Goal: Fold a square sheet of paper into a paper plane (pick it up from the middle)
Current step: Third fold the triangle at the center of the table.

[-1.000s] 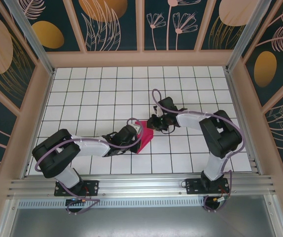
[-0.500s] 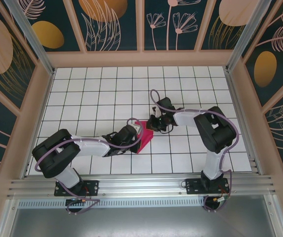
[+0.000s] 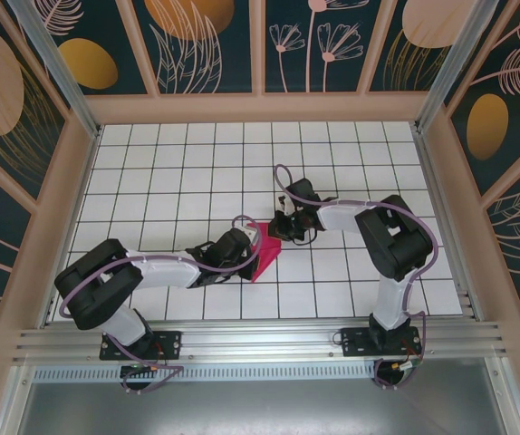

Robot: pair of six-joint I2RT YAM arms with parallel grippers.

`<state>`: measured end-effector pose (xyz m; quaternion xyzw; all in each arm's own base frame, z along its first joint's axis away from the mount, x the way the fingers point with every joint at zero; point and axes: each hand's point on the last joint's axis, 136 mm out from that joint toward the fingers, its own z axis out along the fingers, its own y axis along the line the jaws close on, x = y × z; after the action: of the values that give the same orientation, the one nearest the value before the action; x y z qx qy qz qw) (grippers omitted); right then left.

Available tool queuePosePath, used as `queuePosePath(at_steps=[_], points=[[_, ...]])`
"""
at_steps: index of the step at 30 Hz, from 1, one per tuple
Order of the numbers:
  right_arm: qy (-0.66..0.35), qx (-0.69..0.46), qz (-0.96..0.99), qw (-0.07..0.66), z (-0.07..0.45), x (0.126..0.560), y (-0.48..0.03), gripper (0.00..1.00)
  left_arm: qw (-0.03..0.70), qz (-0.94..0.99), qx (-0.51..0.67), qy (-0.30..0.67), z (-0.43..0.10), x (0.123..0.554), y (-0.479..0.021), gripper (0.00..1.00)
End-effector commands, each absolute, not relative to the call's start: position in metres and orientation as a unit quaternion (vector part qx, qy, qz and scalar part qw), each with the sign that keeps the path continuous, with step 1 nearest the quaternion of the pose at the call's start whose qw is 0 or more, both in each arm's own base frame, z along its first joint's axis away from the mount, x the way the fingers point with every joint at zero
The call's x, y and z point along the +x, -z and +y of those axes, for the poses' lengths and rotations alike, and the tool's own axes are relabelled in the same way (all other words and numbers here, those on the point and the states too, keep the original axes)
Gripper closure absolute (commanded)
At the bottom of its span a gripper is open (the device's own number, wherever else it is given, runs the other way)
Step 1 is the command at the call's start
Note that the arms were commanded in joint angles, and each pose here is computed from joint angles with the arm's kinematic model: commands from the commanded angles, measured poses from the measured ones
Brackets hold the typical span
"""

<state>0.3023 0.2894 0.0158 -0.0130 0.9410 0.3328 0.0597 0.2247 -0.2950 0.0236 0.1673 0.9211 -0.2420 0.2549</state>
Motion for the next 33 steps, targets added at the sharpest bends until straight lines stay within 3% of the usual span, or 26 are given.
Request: queuePosePath(at_steps=[1, 13, 20, 24, 33], points=[[-0.281, -0.007, 0.959, 0.039, 0.274, 0.29, 0.009, 0.89, 0.241, 0.928, 0.16, 0.236, -0.29, 0.222, -0.013, 0.98], [-0.293, -0.009, 0.954, 0.054, 0.279, 0.296, -0.006, 0.87, 0.225, 0.932, 0.149, 0.241, -0.289, 0.216, -0.005, 0.98], [-0.347, 0.002, 0.928, 0.14, 0.279, 0.318, -0.074, 0.84, 0.22, 0.932, 0.144, 0.248, -0.287, 0.212, -0.002, 0.98], [-0.382, 0.005, 0.912, 0.151, 0.276, 0.303, -0.094, 0.9, 0.222, 0.931, 0.145, 0.253, -0.289, 0.213, -0.004, 0.98], [-0.429, 0.01, 0.898, 0.092, 0.29, 0.242, -0.069, 0.93, 0.221, 0.931, 0.152, 0.249, -0.291, 0.214, -0.004, 0.98]])
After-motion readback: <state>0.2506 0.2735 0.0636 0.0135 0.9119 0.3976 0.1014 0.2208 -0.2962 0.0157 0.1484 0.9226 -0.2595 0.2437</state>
